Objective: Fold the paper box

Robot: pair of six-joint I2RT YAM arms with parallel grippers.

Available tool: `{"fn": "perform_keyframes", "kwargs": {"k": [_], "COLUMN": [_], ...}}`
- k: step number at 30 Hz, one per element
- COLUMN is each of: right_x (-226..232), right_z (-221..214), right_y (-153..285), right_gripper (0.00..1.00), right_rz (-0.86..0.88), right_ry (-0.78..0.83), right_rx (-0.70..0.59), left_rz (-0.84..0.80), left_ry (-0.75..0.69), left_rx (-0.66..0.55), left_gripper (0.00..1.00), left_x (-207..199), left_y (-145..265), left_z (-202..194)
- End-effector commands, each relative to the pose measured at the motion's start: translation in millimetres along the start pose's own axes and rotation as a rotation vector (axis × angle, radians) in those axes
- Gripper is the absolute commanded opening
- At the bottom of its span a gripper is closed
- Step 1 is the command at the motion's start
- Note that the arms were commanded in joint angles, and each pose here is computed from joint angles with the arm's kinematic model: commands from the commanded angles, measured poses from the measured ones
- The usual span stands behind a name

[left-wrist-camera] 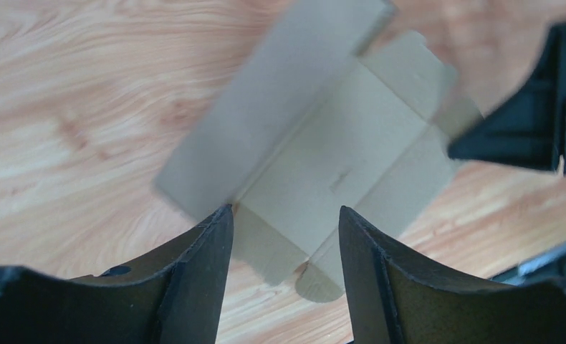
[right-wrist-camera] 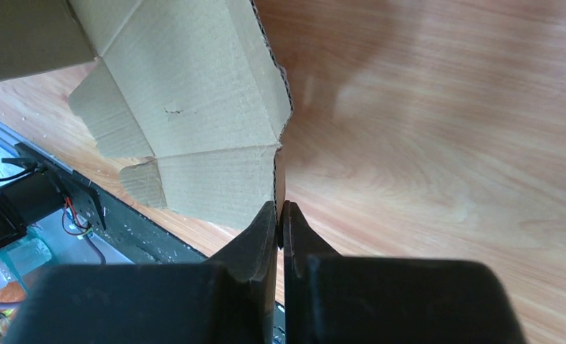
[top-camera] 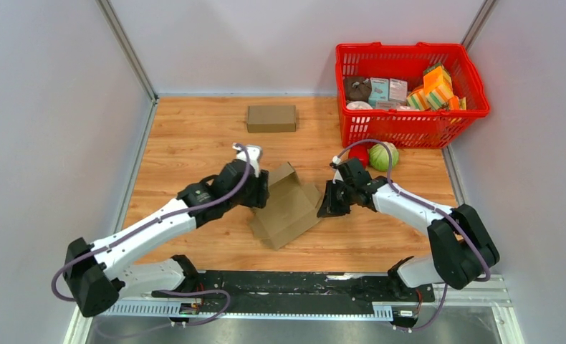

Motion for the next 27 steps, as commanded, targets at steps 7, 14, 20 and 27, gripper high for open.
{"fn": "perform_keyframes", "kwargs": {"k": [7,14,20,27], "right_x": [-6,-9,-8,-6], "right_z": [2,-1,-2,1], "right_y": [-8,-8,-7,-6], "right_gripper": [0.06,0.05,0.04,0.01], "right_rz": [0.031,0.031,0.043,0.050], "right_ry": [0.025,0.031,0.031,0.037], "right_rx": [0.000,0.005,-0.006,-0.009], "left_rz": [0.091,-0.021,-0.024,-0.012], "left_ry": [0.643,0.830,0.896,0.913], "left_rx": [-0.037,0.010,-0.029,0.004], "left_gripper": [0.71,0.60,0.60,0.42], "left_x": [69,72,77,80], "left_y": [20,-16,-28,-39], "left_z": [-3,-6,-13,-30]}}
Point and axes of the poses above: each gripper's point midway between its finger pads, its own y axis back along the fingers, its own x axis along the line the jaws close on, z = x × y, the point moved 5 cm from there along y, back along the fingers, and after that the axes turned 1 degree about y, right-handed, at the moved point
